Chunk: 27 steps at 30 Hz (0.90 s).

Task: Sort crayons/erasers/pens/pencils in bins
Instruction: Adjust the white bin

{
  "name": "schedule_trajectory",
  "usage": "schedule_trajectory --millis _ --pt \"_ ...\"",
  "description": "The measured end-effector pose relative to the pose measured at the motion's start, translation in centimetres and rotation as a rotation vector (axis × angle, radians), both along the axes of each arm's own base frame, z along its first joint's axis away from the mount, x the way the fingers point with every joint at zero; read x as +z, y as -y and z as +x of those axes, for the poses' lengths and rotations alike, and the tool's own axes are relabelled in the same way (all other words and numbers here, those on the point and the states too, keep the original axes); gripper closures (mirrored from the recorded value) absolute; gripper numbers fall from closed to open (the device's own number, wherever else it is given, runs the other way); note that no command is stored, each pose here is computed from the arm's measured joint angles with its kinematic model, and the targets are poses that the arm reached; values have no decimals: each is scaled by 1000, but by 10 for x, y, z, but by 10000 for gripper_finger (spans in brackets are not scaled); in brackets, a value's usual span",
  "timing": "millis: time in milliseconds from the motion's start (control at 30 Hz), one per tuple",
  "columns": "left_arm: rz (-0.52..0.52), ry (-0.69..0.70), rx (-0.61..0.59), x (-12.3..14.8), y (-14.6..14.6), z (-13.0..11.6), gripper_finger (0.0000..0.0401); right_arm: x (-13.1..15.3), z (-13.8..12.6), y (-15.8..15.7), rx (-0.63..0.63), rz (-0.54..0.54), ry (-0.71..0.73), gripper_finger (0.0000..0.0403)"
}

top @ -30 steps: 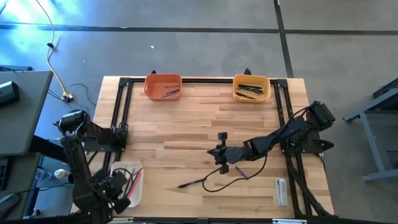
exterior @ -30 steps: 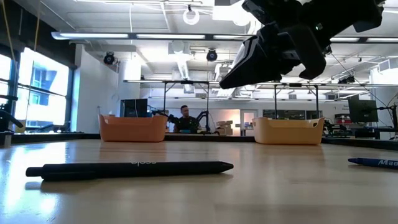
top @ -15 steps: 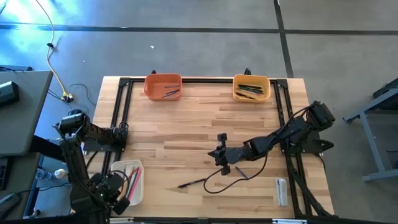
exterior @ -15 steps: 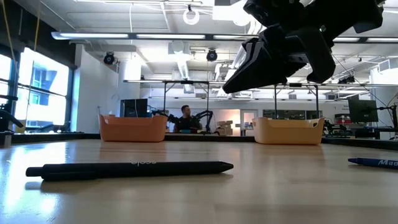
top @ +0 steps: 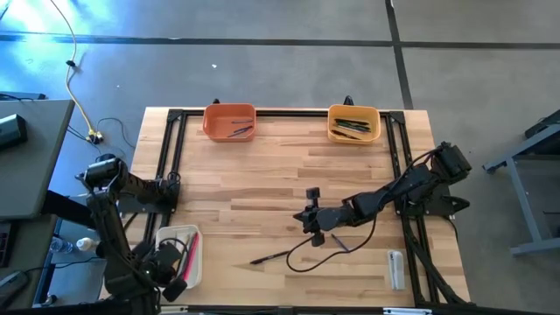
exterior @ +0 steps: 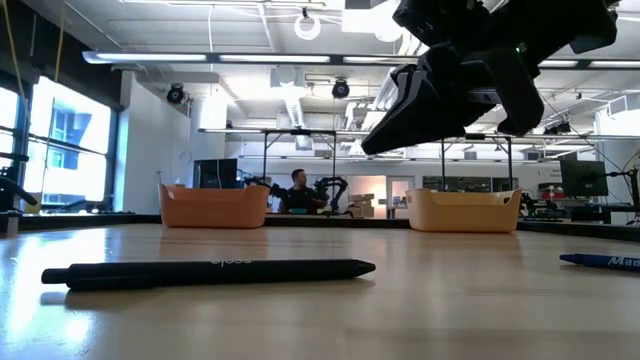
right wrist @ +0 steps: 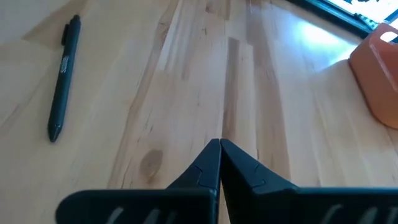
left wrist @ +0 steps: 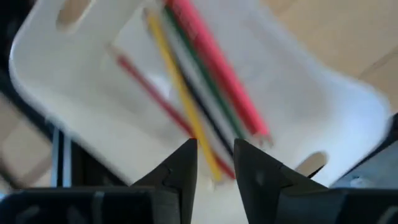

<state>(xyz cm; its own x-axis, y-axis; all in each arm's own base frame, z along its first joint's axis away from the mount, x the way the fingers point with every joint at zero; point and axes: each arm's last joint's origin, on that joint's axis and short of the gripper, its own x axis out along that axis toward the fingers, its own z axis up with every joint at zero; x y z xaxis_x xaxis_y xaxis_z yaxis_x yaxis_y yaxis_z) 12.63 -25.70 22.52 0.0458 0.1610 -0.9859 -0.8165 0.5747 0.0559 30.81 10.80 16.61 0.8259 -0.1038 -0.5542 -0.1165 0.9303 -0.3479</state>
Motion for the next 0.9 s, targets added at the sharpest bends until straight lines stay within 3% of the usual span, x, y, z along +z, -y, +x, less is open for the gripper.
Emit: schedule_trajectory --millis 133,300,467,900 --pt "77 31 -94 -2 -8 6 316 -6 -4 1 51 -30 -63 403" --pt "162 -47 -180 -25 -33 20 358 -20 -13 7 69 15 -2 403" --pt "152 -40 -299 -42 -54 40 398 -26 -17 11 45 62 17 403" --pt "146 -20 -405 -50 -65 58 401 -25 -18 7 48 83 27 403"
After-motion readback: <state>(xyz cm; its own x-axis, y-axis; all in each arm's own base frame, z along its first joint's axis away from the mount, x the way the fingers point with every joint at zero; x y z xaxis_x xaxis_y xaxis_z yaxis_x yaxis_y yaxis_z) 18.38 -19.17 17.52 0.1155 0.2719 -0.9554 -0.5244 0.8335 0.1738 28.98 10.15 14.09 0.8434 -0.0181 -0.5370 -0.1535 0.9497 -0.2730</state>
